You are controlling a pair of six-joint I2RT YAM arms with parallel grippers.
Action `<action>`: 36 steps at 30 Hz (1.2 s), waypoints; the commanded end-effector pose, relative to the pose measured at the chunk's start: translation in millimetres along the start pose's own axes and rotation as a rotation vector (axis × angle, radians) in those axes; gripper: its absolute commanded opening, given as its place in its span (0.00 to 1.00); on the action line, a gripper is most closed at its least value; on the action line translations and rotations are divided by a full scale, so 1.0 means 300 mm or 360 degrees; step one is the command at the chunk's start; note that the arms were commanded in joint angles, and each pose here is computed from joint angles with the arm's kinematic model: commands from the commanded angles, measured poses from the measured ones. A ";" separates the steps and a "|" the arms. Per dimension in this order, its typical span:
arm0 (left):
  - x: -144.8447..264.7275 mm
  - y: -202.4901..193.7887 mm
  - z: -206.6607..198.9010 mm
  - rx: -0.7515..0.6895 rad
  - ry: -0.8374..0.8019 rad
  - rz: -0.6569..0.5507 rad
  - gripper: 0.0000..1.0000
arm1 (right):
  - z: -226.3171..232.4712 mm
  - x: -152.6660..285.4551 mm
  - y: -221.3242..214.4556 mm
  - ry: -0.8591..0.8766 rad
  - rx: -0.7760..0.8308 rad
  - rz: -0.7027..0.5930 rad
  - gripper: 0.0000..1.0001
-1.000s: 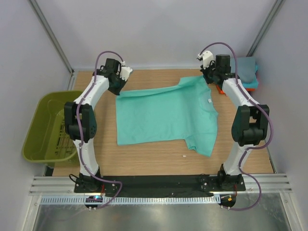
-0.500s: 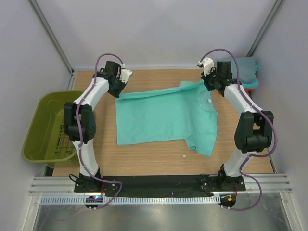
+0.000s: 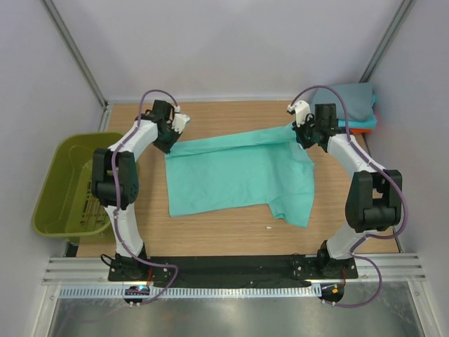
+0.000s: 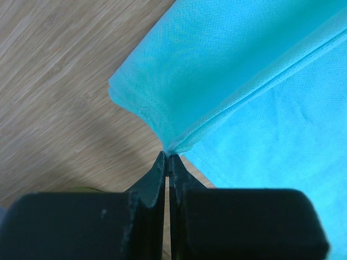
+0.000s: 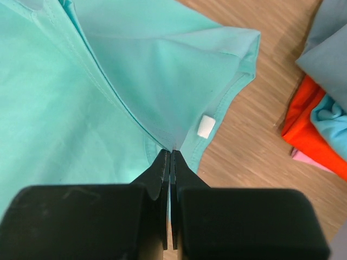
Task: Fold and stack the t-shirts
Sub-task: Fold the tshirt
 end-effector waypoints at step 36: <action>0.243 -0.026 -0.034 0.0118 0.0037 -0.0115 0.48 | 0.104 0.086 -0.045 0.0172 0.0001 0.0130 0.47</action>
Point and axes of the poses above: each gripper's point midway between its finger pads, its own x axis back along the fingers, its own z axis along the line the jaws close on, y = z × x, the point moved 8 cm from there along x, back along the fingers, and after that the axes turned 10 degrees about -x, right-handed, at the moved point
